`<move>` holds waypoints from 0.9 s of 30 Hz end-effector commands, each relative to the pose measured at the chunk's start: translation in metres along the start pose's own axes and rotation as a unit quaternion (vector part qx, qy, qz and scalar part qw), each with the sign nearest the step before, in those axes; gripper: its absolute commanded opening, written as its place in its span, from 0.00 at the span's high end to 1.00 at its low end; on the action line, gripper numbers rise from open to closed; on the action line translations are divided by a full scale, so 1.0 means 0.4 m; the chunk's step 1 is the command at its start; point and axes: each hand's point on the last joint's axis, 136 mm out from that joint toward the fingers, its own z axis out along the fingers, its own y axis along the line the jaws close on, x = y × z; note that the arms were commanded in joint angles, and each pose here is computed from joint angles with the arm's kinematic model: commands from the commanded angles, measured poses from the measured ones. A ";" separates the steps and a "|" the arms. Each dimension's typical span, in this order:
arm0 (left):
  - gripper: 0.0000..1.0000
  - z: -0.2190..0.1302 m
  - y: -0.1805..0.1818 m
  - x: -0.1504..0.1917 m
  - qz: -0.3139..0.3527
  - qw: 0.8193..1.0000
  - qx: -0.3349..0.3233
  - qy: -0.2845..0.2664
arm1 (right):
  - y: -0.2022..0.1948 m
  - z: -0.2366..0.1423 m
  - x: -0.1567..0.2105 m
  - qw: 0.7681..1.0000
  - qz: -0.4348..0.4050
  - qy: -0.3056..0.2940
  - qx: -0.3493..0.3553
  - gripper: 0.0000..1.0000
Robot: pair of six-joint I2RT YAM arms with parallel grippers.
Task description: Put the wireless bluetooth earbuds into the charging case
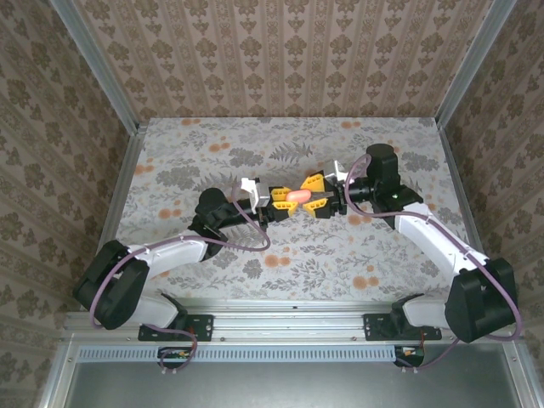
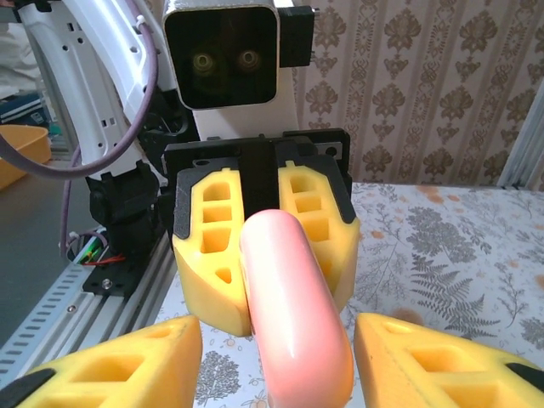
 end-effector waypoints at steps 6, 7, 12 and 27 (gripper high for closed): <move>0.91 0.000 -0.024 -0.029 0.006 1.000 0.017 -0.020 | 0.013 0.006 -0.020 0.999 -0.022 -0.010 -0.030 0.66; 0.91 0.000 -0.023 -0.030 0.006 1.000 0.016 -0.020 | 0.015 0.006 -0.021 0.999 -0.023 -0.010 -0.032 0.69; 0.91 0.001 -0.022 -0.029 0.008 1.000 0.015 -0.019 | 0.019 0.005 -0.021 0.999 -0.029 -0.008 -0.035 0.76; 0.23 -0.025 -0.003 -0.008 0.019 0.999 -0.032 -0.008 | 0.000 -0.002 0.004 0.999 0.020 0.038 -0.016 0.77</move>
